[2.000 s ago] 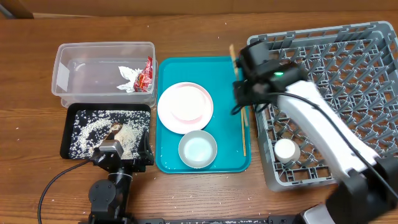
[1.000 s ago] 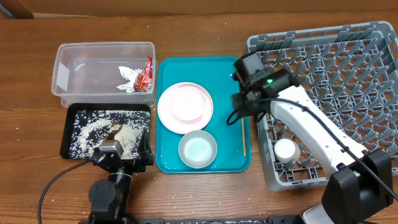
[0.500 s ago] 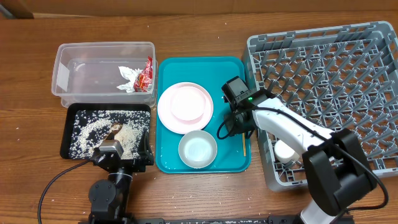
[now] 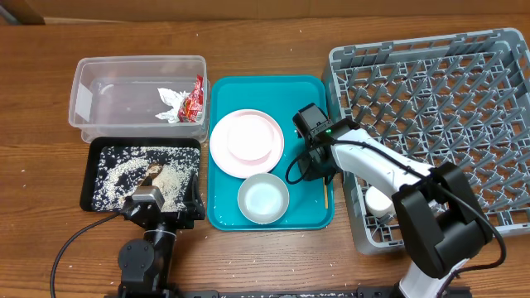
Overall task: Sort waste into correct bins and load items into the dishwasher
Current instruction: 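Return the right gripper to the tray and grasp the second chopstick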
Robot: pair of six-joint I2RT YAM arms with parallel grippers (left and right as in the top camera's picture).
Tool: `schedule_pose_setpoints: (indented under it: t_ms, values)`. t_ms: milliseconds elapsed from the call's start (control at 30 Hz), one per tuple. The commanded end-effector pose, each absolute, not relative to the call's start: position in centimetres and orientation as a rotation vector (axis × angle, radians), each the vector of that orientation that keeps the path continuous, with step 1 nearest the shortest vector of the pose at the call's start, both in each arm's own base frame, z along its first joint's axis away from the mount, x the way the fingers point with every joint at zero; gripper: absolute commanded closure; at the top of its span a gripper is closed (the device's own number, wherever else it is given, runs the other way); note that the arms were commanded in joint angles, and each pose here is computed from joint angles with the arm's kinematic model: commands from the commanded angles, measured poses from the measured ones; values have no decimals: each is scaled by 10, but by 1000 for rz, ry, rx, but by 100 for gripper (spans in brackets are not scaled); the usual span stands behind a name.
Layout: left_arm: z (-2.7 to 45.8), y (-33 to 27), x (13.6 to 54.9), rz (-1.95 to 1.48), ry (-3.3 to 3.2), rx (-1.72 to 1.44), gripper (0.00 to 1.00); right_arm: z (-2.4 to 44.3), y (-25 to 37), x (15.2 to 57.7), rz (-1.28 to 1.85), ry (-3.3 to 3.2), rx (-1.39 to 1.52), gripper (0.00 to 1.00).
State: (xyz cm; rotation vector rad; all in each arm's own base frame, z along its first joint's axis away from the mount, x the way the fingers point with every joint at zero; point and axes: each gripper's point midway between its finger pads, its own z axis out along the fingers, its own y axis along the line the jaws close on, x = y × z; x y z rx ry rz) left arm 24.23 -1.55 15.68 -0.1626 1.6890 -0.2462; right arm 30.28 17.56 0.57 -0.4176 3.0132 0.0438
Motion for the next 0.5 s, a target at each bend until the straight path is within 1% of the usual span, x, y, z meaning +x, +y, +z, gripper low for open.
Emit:
schedule_pose_setpoints:
  t_ms: [0,67,233,467]
  values:
    - [155,-18,242,-246,1685,-144,0,6,175,301,34,3025,-421,59]
    - [155,-18,242,-246,1685,-144,0,15,174,305,15,2999,-419,58]
    - [155,-18,242,-245,1685,-144,0,30,172,314,-13,2942,-407,52]
    - [155,-18,242,-245,1685,-144,0,29,161,318,-106,2927,-360,51]
